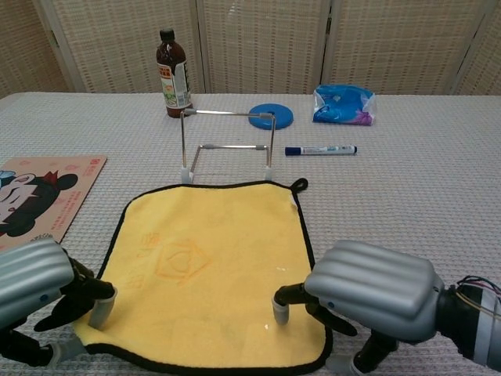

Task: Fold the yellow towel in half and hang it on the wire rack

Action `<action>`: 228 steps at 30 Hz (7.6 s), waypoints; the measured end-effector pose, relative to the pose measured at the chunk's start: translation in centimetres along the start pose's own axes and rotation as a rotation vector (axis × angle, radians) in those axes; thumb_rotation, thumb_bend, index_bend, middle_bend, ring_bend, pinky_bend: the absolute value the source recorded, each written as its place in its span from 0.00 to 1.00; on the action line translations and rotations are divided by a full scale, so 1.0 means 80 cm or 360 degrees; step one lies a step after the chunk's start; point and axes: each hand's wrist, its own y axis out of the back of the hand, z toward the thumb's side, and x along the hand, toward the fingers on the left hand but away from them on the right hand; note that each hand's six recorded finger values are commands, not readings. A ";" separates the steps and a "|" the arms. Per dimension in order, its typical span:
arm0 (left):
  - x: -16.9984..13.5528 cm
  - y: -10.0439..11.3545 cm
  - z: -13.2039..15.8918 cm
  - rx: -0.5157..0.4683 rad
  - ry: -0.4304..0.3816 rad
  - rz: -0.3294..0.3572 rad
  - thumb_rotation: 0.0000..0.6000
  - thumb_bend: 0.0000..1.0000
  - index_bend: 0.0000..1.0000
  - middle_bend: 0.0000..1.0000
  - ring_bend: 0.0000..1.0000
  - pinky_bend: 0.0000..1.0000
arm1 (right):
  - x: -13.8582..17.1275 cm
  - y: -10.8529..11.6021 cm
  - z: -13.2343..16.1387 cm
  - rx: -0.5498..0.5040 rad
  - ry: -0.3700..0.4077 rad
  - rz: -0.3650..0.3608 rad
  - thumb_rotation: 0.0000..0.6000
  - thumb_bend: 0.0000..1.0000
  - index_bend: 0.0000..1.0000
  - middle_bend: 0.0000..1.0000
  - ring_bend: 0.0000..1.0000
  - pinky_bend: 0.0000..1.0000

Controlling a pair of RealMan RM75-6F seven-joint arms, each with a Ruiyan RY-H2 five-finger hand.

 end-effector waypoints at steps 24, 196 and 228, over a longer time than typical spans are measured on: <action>-0.006 0.004 -0.004 -0.0040 0.0010 0.0025 1.00 0.43 0.60 0.91 0.73 0.91 | -0.017 0.003 0.006 0.0071 0.0020 -0.0052 1.00 0.46 0.58 0.81 0.95 1.00; -0.016 0.082 -0.111 -0.1113 0.0602 -0.0140 1.00 0.42 0.00 0.91 0.73 0.92 | -0.095 0.050 -0.108 0.0774 0.0031 -0.0236 1.00 0.19 0.49 0.83 0.97 1.00; -0.025 0.087 -0.114 -0.1117 0.0609 -0.0115 1.00 0.42 0.00 0.91 0.73 0.92 | -0.114 0.063 -0.088 0.0728 0.0082 -0.0401 1.00 0.44 0.75 0.87 0.98 1.00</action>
